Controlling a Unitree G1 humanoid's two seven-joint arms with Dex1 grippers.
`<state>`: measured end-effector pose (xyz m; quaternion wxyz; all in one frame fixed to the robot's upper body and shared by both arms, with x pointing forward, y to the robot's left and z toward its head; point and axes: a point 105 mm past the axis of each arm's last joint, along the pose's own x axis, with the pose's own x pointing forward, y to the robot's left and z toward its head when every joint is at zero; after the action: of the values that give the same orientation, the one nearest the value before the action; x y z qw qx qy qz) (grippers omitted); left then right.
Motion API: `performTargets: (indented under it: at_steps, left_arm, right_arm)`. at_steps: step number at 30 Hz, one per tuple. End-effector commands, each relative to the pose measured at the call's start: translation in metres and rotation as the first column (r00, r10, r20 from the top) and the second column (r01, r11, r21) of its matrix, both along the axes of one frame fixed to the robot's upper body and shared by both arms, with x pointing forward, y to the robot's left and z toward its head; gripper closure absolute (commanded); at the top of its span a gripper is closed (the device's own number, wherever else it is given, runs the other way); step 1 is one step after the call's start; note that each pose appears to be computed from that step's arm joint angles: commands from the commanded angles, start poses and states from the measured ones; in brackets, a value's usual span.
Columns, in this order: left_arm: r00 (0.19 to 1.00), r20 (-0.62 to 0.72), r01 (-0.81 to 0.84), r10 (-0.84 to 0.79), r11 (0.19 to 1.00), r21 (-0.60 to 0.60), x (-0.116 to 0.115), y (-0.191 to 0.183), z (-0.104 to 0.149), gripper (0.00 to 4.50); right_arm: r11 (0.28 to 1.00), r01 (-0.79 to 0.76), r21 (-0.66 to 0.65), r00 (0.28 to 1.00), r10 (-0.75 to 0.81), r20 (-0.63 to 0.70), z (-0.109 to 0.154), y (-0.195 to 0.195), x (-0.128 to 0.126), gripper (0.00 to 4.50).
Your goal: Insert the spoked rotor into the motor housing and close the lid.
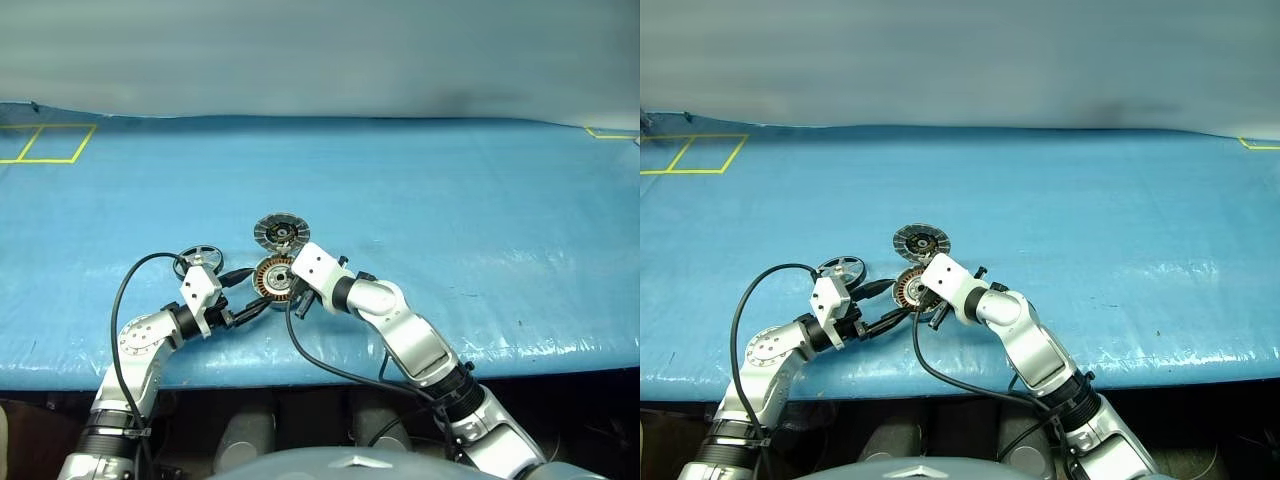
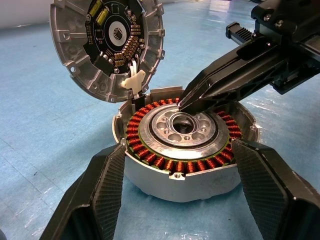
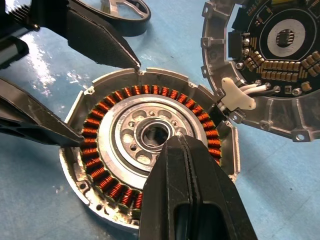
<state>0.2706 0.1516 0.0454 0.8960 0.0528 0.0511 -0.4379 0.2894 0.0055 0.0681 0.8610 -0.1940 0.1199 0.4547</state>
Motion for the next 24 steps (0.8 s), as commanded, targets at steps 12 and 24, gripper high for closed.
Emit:
performTargets:
  at_steps: [12,24]
  left_arm:
    - [1.000,0.004,0.018,-0.018,1.000,0.018,0.001,-0.004,-0.001,1.36]
    - [1.000,0.002,0.017,-0.017,1.000,0.013,0.001,-0.003,-0.001,1.36]
  right_arm:
    - [0.991,-0.098,0.088,0.994,0.101,-0.028,0.013,0.028,-0.019,4.50]
    - [0.990,-0.100,0.098,0.993,0.094,0.065,0.038,0.023,-0.013,4.50]
